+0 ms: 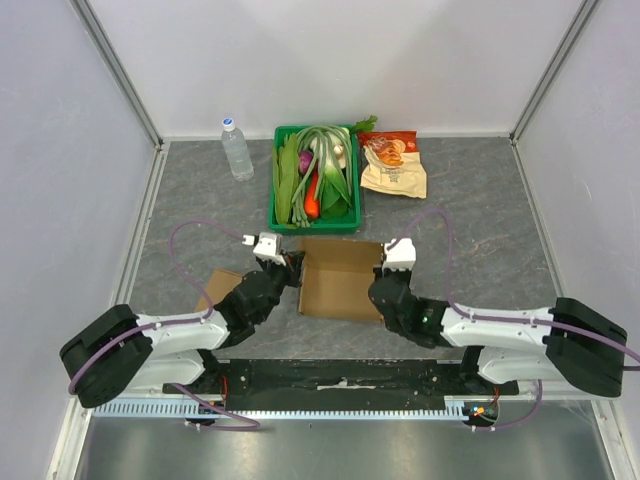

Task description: Fold the paper box

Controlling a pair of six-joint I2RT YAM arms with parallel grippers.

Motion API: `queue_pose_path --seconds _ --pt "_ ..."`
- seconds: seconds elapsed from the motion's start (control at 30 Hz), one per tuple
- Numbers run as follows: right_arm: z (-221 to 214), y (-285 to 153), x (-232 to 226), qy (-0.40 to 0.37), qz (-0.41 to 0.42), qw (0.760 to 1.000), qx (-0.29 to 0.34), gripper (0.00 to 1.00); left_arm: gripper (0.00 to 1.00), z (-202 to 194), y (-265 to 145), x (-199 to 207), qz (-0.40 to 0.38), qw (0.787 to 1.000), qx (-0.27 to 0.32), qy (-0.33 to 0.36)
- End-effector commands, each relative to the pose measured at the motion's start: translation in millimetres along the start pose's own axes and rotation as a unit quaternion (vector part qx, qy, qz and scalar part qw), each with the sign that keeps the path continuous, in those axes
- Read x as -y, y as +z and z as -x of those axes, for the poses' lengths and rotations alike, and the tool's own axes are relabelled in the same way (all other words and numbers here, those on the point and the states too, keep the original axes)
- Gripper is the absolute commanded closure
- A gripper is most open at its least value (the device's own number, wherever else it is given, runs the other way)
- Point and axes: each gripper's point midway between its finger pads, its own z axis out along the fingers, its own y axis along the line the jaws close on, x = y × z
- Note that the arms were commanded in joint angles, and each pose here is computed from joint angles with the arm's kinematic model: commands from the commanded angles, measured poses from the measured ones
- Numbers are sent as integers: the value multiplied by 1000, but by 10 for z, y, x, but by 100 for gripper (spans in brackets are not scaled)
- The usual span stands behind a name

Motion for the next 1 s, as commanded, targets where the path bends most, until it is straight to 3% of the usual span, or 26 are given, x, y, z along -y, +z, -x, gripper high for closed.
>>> queue_pose_path --seconds 0.0,0.5,0.77,0.97 --pt "79 -141 39 58 15 997 56 100 98 192 -111 97 -24 997 65 -34" --pt "-198 -232 99 104 6 992 65 100 98 -125 -296 221 -8 998 56 -25" --pt "-548 -340 205 79 1 995 61 100 98 -345 -426 233 -5 999 39 -3" --pt "-558 -418 190 65 7 996 63 100 98 -490 -549 146 12 1000 29 0"
